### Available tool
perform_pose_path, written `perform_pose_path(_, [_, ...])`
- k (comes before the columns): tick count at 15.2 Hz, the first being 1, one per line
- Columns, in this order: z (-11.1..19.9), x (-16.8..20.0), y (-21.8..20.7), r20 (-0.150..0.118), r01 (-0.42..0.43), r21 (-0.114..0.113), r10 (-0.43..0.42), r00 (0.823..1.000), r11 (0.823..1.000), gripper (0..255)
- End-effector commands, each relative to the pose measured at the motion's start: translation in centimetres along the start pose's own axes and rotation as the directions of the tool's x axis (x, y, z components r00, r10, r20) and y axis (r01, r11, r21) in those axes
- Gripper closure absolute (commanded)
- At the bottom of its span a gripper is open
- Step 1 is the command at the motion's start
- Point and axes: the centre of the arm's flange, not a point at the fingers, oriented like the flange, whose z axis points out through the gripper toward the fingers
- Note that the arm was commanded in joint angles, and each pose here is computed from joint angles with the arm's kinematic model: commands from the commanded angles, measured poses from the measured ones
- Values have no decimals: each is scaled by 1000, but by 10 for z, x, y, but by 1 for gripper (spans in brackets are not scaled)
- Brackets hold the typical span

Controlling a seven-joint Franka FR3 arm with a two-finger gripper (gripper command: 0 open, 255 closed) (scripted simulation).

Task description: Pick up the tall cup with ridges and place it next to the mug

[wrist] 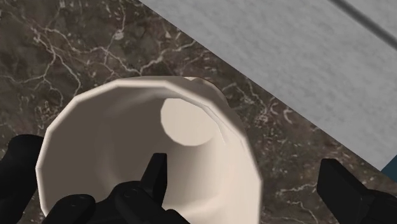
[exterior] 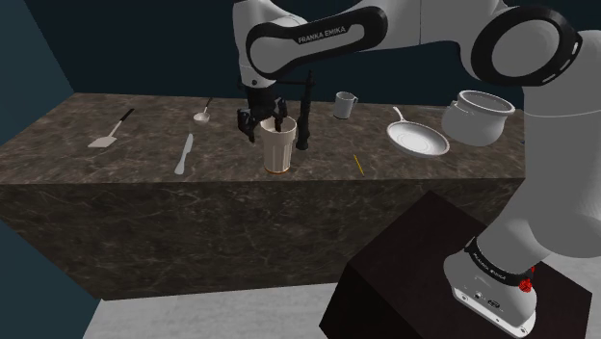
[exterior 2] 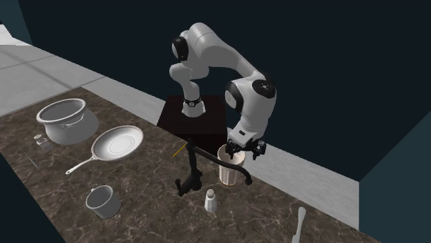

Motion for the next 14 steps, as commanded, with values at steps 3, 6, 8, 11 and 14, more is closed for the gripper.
perform_pose_path(3, [0,0,0,0,0,0,0,1000,1000,0])
perform_pose_path(6, [0,0,0,0,0,0,0,1000,1000,255])
perform_pose_path(8, [0,0,0,0,0,0,0,1000,1000,255])
perform_pose_path(11, [0,0,0,0,0,0,0,1000,1000,255])
perform_pose_path(14, [0,0,0,0,0,0,0,1000,1000,255])
